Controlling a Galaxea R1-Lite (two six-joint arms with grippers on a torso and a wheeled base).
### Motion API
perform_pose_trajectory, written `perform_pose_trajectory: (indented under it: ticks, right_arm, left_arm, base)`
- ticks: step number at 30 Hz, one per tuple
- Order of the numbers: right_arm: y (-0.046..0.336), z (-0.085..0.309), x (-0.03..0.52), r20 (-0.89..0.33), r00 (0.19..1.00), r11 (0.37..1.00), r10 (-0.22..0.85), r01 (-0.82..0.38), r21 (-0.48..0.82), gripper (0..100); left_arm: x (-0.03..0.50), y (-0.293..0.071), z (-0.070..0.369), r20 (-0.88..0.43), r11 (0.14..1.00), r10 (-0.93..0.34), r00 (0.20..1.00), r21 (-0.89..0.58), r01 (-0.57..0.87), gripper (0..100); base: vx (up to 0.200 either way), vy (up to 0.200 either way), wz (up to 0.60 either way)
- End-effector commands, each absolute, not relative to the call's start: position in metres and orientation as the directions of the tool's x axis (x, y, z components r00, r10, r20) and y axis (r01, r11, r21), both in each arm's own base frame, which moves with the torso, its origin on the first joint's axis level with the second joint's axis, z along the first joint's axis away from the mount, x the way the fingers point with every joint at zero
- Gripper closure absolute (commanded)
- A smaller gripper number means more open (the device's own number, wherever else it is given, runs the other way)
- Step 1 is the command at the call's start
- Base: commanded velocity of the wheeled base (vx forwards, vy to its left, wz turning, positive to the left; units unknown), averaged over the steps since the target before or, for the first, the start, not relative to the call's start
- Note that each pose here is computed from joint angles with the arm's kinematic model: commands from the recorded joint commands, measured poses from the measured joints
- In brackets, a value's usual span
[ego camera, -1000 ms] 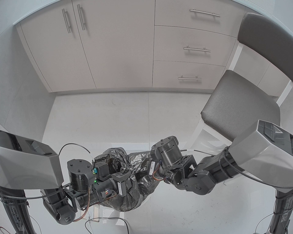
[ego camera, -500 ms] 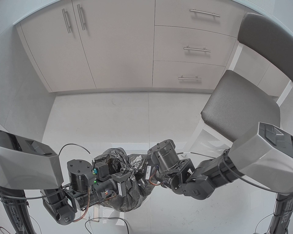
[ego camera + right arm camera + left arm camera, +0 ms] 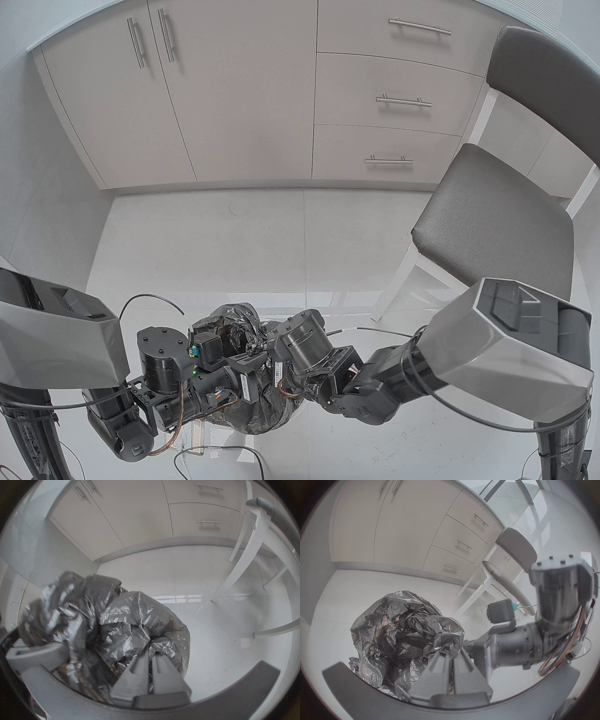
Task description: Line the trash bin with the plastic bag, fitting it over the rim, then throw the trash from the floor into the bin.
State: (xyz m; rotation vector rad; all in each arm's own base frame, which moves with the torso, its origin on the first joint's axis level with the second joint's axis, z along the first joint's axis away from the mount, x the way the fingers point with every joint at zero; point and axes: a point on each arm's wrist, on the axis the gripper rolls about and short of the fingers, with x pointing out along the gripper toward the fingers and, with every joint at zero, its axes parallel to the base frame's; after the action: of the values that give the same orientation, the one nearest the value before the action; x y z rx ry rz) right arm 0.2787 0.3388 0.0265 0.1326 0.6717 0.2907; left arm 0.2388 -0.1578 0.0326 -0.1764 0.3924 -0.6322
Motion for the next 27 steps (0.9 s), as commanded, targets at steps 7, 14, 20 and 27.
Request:
perform_pose_trajectory:
  ticks: [7,14,20,27]
  right_arm:
    - [0.341,-0.02,0.299,-0.668,0.701,0.968,0.25,-0.182,0.172,100]
    - [0.338,-0.022,0.305,-0.671,0.703,0.971,0.237,-0.154,0.182,100]
    - [0.336,-0.025,0.31,-0.678,0.7,0.974,0.224,-0.147,0.17,100]
    - [0.332,-0.025,0.314,-0.694,0.691,0.979,0.203,-0.128,0.159,100]
  left_arm:
    - [0.238,-0.158,0.033,-0.3,0.794,-0.607,0.736,-0.278,0.541,100]
    - [0.238,-0.159,0.034,-0.296,0.791,-0.611,0.734,-0.278,0.545,100]
    - [0.238,-0.159,0.033,-0.299,0.792,-0.609,0.735,-0.278,0.543,100]
    - [0.238,-0.159,0.033,-0.3,0.791,-0.61,0.733,-0.278,0.544,100]
  base:
    - [0.0,0.0,0.0]
    - [0.0,0.0,0.0]
    - [0.0,0.0,0.0]
    - [0.0,0.0,0.0]
